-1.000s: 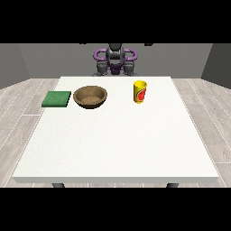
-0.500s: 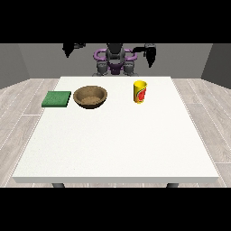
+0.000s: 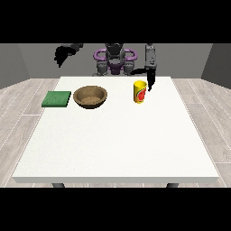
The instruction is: Pick the cup and pour the ball into the bowl, then pick the bowl and place it on the pad
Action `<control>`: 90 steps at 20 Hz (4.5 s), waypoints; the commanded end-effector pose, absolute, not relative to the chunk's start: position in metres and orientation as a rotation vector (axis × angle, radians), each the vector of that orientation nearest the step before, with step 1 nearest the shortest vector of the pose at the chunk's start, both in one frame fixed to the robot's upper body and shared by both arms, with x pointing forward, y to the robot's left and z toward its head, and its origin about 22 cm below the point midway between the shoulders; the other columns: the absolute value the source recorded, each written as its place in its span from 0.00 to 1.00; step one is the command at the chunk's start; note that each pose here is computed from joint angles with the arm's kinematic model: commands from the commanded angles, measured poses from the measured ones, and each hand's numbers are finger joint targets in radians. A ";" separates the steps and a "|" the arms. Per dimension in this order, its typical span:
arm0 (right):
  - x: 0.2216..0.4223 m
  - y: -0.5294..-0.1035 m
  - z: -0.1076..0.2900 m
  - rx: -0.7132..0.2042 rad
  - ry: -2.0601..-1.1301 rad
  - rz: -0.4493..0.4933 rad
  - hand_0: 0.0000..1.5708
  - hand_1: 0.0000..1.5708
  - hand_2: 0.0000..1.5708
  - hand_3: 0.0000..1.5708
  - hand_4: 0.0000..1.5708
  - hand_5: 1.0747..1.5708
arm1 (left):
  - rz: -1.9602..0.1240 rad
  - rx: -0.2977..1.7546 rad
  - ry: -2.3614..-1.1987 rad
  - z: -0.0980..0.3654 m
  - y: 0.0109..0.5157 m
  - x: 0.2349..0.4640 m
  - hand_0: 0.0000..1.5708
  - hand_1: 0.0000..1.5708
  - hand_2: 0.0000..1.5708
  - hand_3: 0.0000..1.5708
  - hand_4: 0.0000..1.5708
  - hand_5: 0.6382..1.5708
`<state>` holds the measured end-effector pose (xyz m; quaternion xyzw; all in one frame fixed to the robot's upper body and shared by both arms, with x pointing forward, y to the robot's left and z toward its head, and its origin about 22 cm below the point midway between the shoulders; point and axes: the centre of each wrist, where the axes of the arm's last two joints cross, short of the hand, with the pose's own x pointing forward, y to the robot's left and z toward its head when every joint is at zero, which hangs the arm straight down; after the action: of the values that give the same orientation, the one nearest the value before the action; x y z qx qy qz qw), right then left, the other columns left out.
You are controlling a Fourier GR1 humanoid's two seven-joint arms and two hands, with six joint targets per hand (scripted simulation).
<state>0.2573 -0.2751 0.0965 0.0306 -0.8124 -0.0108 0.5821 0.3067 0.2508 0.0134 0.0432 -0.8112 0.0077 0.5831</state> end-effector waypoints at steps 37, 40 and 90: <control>0.275 -0.377 0.071 0.086 -1.678 -0.041 0.00 0.00 0.00 0.15 0.41 0.99 | -0.632 0.888 -1.690 -0.037 0.203 0.370 0.86 0.86 1.00 1.00 0.90 0.97; 0.277 -0.386 0.065 0.088 -1.650 -0.072 0.00 0.00 0.00 0.10 0.43 0.98 | -0.826 1.036 -1.612 -0.036 0.205 0.376 0.86 0.86 1.00 1.00 0.93 0.96; 0.285 -0.399 0.000 -0.089 -1.519 -0.320 0.00 0.00 0.00 0.00 0.49 0.97 | -0.220 0.283 -1.850 0.194 0.172 0.408 0.00 0.00 0.00 0.00 0.67 1.00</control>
<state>0.2837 -0.4076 0.0084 -0.0342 -0.6897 -0.1245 0.7124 0.4072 0.1313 0.1704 0.2304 -0.7524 -0.1814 0.5899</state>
